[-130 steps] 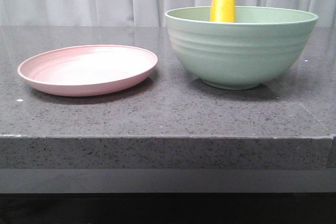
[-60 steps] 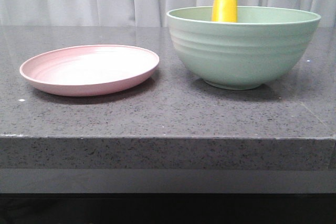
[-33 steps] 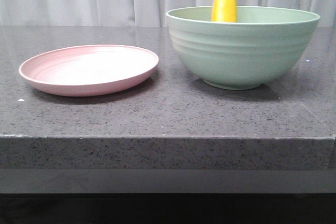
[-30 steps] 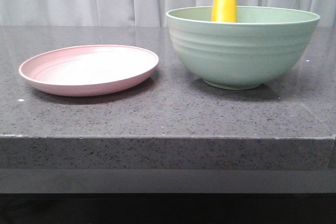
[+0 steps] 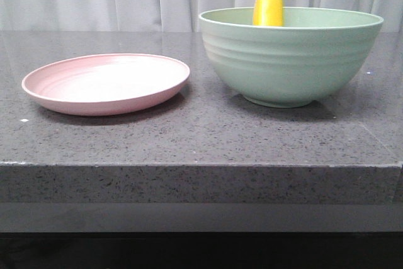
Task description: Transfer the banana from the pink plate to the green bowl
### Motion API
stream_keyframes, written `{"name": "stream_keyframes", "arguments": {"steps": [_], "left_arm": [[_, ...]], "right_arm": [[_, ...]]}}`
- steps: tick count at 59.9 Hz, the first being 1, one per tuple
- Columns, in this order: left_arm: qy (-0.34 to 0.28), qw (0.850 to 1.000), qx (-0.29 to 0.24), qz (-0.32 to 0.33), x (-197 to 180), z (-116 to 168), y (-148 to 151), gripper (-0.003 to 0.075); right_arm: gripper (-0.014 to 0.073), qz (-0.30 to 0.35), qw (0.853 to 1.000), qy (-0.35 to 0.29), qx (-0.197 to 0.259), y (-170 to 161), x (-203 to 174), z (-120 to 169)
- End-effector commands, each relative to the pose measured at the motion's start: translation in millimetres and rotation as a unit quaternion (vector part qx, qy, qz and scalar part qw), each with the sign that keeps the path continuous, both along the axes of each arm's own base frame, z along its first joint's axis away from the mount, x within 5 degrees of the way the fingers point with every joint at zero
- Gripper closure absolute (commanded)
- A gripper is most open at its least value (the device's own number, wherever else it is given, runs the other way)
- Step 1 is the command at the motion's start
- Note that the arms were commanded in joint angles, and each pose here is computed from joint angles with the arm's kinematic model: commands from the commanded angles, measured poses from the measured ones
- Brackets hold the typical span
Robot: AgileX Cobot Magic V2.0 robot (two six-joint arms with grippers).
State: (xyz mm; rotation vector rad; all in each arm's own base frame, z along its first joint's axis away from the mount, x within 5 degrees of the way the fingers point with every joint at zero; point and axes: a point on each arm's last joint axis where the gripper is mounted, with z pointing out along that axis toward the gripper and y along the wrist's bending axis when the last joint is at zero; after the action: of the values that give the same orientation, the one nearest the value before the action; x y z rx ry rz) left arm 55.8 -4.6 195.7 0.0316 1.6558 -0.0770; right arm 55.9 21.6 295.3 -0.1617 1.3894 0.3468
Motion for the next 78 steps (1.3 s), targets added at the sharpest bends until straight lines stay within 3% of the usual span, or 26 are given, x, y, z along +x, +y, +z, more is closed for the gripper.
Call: {"name": "stream_keyframes", "arguments": {"steps": [1, 50, 66, 78], "left_arm": [[-0.048, 0.999, -0.014, 0.006, -1, 7, 1, 0.0741], [-0.048, 0.999, -0.014, 0.006, -1, 7, 1, 0.0741], [-0.048, 0.999, -0.014, 0.006, -1, 7, 1, 0.0741], [-0.048, 0.999, -0.014, 0.006, -1, 7, 1, 0.0741]], "right_arm": [[0.0702, -0.008, 1.000, -0.009, -0.002, -1, 0, 8], [0.0702, -0.014, 1.000, -0.009, 0.000, -2, 0, 8], [0.0702, -0.005, 0.999, 0.006, -0.049, 1, 0, 2], [0.0702, -0.027, 0.999, 0.038, -0.025, -4, 2, -3]]}}
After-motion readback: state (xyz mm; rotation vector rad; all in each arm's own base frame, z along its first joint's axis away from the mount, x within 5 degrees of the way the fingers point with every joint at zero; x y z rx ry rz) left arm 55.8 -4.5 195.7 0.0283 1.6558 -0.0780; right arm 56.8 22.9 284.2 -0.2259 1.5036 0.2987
